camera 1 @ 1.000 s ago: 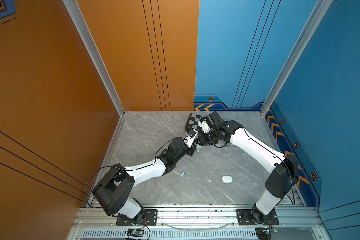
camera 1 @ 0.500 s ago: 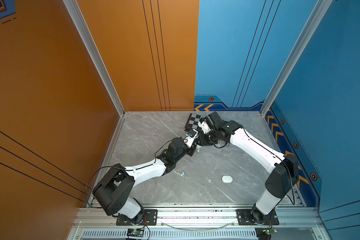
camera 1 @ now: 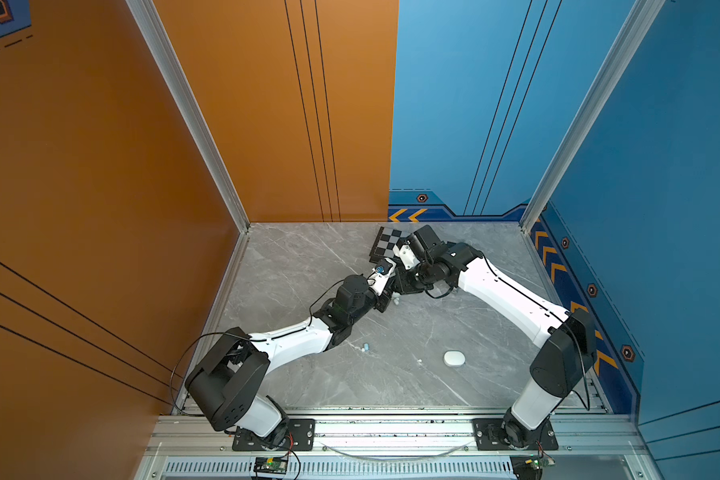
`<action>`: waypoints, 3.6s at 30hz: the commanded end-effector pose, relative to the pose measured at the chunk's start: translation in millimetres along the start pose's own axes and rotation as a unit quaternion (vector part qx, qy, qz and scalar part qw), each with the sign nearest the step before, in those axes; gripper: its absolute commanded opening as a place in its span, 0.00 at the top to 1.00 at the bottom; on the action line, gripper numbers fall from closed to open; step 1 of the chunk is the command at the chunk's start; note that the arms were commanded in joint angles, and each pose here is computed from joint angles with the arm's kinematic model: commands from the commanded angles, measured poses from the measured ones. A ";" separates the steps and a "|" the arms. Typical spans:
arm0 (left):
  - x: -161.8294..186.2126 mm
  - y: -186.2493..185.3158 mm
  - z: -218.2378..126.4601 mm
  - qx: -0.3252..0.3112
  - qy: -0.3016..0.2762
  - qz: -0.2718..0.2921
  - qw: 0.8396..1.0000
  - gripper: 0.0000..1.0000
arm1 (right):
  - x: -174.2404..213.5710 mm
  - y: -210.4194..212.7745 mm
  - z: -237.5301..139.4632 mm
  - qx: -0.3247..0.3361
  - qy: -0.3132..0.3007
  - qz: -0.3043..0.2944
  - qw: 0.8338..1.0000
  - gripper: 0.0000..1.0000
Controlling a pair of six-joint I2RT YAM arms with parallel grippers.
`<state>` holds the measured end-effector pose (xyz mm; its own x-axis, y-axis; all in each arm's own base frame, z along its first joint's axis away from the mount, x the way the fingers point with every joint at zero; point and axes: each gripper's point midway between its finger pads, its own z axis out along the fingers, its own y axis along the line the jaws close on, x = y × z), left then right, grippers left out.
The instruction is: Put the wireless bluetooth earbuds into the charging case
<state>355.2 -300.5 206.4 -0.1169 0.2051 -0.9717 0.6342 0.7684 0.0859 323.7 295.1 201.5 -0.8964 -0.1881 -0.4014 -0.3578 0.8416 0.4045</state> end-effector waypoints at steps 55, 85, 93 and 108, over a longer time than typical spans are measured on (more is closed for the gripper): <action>17.2 46.9 -97.1 -0.065 -0.010 0.003 0.998 1.00 | 22.0 -78.6 105.1 0.093 0.099 0.013 0.991 0.59; 26.9 47.2 -94.4 -0.061 0.002 -0.007 0.998 1.00 | 12.7 -145.1 119.2 0.253 0.097 0.002 0.962 0.67; 23.2 48.3 -92.7 -0.062 0.000 -0.006 0.998 1.00 | 15.0 -159.4 112.8 0.251 0.104 0.013 0.962 0.66; 20.5 48.7 -89.3 -0.060 0.000 -0.005 0.998 1.00 | 30.9 -168.7 108.4 0.246 0.126 0.017 0.961 0.63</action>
<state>310.0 -205.1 200.5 -0.1363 0.2069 -0.9688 0.5442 0.8328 0.1013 392.8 213.3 23.1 -0.9604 -0.2145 -0.1780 -0.2108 0.9767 -0.0399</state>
